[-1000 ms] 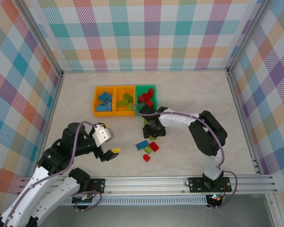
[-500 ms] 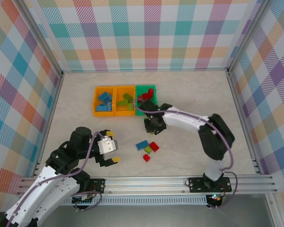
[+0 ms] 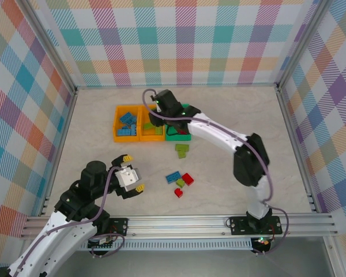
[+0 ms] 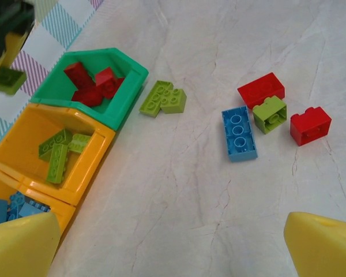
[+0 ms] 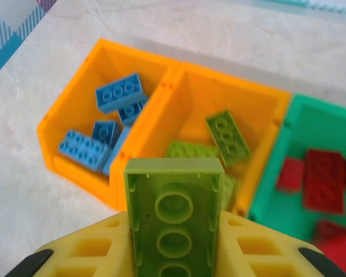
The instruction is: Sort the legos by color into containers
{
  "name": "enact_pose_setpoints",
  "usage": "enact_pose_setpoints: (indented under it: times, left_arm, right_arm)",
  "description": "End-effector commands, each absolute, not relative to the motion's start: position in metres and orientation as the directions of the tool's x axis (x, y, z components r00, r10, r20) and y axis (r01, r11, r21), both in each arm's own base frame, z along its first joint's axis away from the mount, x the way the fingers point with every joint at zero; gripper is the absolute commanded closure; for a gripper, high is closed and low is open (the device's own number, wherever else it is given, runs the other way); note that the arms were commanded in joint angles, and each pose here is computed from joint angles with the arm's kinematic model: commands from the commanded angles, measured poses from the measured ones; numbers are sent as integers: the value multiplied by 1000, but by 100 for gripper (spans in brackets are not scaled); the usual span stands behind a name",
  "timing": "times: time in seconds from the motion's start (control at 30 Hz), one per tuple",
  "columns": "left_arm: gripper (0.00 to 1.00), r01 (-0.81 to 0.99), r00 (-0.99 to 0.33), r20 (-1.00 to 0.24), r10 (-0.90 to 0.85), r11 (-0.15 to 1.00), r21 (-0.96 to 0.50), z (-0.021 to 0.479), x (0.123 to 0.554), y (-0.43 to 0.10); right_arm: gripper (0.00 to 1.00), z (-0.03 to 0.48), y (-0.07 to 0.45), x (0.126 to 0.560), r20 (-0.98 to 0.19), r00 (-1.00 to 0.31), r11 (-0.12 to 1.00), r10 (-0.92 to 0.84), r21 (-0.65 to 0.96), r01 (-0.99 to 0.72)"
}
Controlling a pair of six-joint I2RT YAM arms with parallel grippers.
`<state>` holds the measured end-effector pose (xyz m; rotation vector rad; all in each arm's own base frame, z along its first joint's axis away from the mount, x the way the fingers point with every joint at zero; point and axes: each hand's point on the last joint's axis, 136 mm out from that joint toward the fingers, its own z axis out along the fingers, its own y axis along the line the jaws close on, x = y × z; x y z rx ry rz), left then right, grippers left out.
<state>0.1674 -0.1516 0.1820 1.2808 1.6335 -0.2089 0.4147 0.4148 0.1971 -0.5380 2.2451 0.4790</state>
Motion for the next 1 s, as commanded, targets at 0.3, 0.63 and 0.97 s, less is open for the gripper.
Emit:
enact_pose_setpoints:
  times: [0.3,0.63,0.97]
  left_arm:
    - [0,744,-188,-895,404,653,138,213,190,-157]
    - [0,818,-163,-906,390,567,97,222,184,-179]
    - [0,964,9,-823,568,214,158,189,158,-235]
  right_arm:
    - [41,194,436,445,-734,-577,816,-359,53,-576]
    - [36,253,379,372,-778,-490,741,-394,46,-669]
    - [5,225,278,256,-793,-519,721,-318,154,-676]
